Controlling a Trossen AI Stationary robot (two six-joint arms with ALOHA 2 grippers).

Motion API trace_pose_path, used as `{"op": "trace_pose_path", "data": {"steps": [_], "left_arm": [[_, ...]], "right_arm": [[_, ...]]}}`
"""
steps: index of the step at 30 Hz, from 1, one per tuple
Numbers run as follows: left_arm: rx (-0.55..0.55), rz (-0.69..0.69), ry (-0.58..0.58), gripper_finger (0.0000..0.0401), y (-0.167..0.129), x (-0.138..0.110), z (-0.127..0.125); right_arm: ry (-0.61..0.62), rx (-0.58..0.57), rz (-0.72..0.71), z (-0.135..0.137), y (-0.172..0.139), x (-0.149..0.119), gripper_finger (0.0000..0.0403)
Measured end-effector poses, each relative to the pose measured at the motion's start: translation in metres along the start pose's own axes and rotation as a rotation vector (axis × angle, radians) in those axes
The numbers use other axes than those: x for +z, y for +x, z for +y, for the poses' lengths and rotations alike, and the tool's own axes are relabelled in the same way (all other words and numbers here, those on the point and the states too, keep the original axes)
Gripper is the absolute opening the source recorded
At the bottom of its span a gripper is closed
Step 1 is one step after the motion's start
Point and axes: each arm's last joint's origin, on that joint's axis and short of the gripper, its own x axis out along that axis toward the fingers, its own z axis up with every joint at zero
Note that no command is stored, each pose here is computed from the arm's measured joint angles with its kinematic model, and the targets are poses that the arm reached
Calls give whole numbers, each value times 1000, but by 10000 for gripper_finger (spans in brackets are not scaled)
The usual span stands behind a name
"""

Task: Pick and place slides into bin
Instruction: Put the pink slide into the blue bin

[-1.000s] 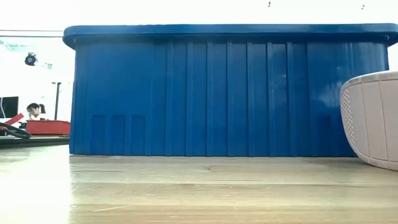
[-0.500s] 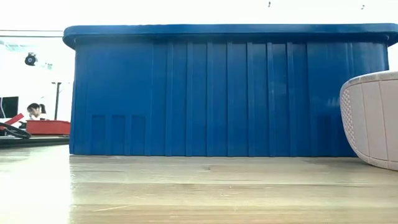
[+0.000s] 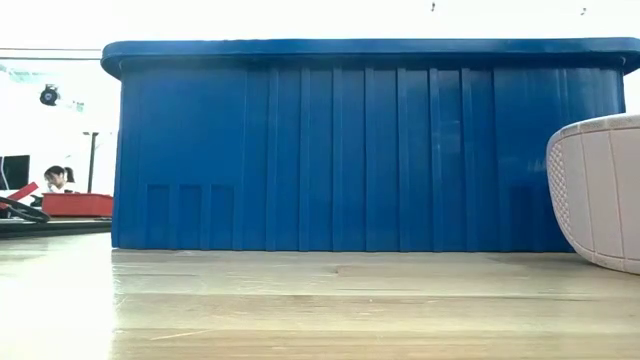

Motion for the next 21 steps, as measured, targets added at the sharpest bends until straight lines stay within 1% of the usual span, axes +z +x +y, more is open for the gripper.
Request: {"op": "trace_pose_path", "data": {"steps": [3,12,21], "left_arm": [[0,0,0,262,0,0,0],[0,2,2,262,1,-1,-1],[0,2,2,262,1,-1,-1]], "right_arm": [[-7,4,10,0,-1,0,194],[-108,46,25,4,-10,7,194],[-87,89,39,6,-21,14,194]]}}
